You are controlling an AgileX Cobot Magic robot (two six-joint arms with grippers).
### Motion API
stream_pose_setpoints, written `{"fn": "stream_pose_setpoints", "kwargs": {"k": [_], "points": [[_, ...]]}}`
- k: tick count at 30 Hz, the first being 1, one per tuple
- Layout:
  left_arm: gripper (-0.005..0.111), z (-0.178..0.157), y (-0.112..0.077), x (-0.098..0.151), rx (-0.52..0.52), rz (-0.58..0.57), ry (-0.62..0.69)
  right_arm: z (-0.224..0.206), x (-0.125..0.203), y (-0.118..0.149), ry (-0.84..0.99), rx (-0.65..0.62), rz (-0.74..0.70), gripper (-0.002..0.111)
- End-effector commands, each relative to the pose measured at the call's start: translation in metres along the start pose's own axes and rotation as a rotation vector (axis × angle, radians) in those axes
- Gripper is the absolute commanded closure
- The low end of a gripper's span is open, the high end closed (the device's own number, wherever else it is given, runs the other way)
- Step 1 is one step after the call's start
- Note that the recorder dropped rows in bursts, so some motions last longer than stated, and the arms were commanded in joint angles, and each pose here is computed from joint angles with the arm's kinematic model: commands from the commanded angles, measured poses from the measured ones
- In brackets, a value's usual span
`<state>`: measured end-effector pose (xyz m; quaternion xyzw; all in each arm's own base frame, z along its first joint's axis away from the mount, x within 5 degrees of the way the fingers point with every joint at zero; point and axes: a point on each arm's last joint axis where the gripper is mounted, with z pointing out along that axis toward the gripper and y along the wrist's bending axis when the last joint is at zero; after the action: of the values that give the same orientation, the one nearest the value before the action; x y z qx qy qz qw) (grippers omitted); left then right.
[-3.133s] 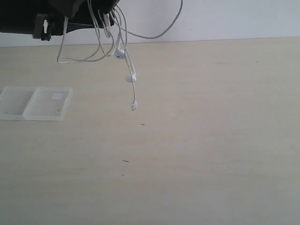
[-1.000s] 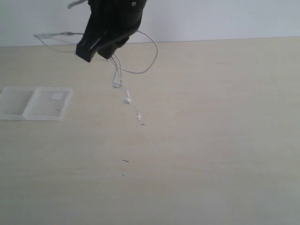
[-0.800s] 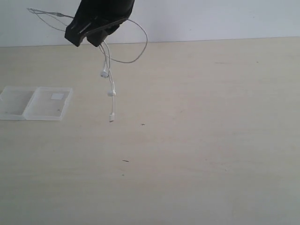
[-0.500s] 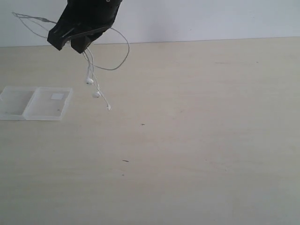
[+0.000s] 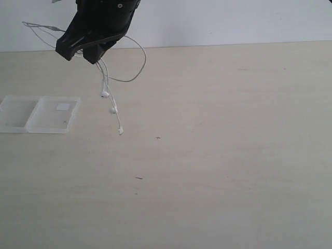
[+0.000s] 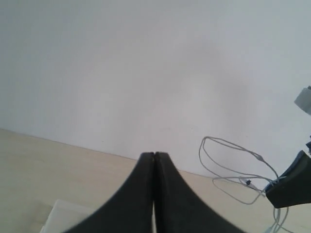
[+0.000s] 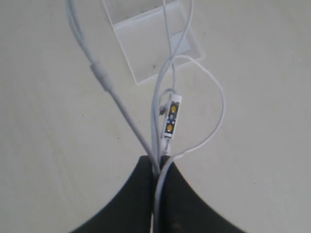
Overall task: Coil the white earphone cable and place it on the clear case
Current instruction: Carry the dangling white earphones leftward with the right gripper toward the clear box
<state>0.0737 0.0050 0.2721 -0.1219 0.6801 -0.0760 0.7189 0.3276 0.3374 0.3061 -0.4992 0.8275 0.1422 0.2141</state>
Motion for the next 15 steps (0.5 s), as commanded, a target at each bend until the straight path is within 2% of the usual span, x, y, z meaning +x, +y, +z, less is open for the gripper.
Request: {"fn": "stream_pose_setpoints", "kwargs": {"k": [1, 8, 15], "points": [[0.107, 0.003, 0.001, 0.009, 0.012, -0.005, 0.048, -0.004, -0.003, -0.001, -0.027, 0.021, -0.001, 0.108], [0.107, 0.011, 0.004, 0.027, 0.001, -0.08, 0.138, -0.004, -0.005, -0.001, -0.043, 0.023, 0.001, 0.108], [0.107, 0.011, 0.004, 0.03, 0.003, -0.071, 0.172, -0.004, -0.005, -0.001, -0.043, 0.023, 0.001, 0.108]]}}
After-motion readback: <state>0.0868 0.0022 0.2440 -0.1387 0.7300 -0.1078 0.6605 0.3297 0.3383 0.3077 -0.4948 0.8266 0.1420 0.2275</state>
